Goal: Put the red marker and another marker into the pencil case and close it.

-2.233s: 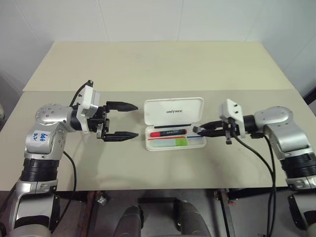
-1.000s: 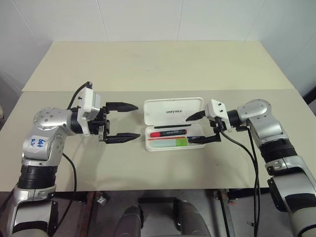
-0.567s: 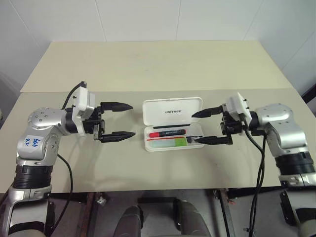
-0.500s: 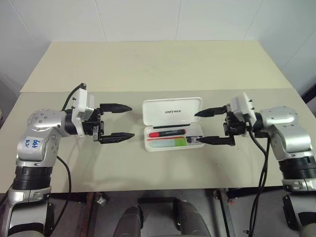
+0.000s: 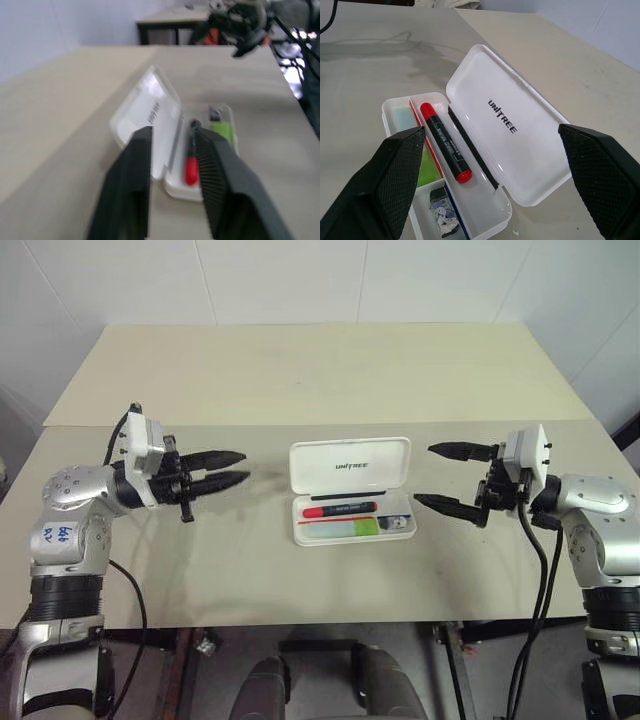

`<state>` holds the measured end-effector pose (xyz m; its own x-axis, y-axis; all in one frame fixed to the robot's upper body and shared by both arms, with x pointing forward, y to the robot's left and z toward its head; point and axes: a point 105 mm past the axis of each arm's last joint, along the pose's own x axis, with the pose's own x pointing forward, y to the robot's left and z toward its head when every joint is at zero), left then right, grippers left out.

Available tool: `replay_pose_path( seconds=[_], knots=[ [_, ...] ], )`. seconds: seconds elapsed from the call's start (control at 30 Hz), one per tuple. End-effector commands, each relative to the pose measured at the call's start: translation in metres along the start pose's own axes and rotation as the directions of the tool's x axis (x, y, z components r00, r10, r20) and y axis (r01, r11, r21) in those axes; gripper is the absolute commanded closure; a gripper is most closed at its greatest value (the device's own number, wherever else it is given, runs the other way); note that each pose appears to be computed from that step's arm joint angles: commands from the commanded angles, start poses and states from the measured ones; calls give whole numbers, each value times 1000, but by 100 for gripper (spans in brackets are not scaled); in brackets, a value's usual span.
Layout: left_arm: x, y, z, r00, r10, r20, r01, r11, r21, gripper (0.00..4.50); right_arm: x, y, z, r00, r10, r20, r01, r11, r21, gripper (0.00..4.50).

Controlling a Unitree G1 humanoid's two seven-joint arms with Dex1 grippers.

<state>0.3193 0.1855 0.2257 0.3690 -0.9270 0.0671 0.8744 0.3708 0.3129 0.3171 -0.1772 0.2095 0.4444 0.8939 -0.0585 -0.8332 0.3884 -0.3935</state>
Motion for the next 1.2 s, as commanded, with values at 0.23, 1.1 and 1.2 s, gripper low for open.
replay_pose_path(
  seconds=[0.23, 1.1, 1.2],
  knots=[
    [25, 40, 10, 971, 210, 114, -218, 973, 70, 448, 5, -7, 15, 999, -22, 33, 25, 997, -70, 0],
    [77, 33, -29, 989, 143, 40, -142, 990, -7, 448, 3, 4, 11, 999, -30, 13, 30, 998, -46, 0],
    [72, 43, -11, 968, 206, 141, -206, 978, -16, 448, 3, 5, 9, 1000, -28, 12, 28, 999, -42, 0]
  ],
)
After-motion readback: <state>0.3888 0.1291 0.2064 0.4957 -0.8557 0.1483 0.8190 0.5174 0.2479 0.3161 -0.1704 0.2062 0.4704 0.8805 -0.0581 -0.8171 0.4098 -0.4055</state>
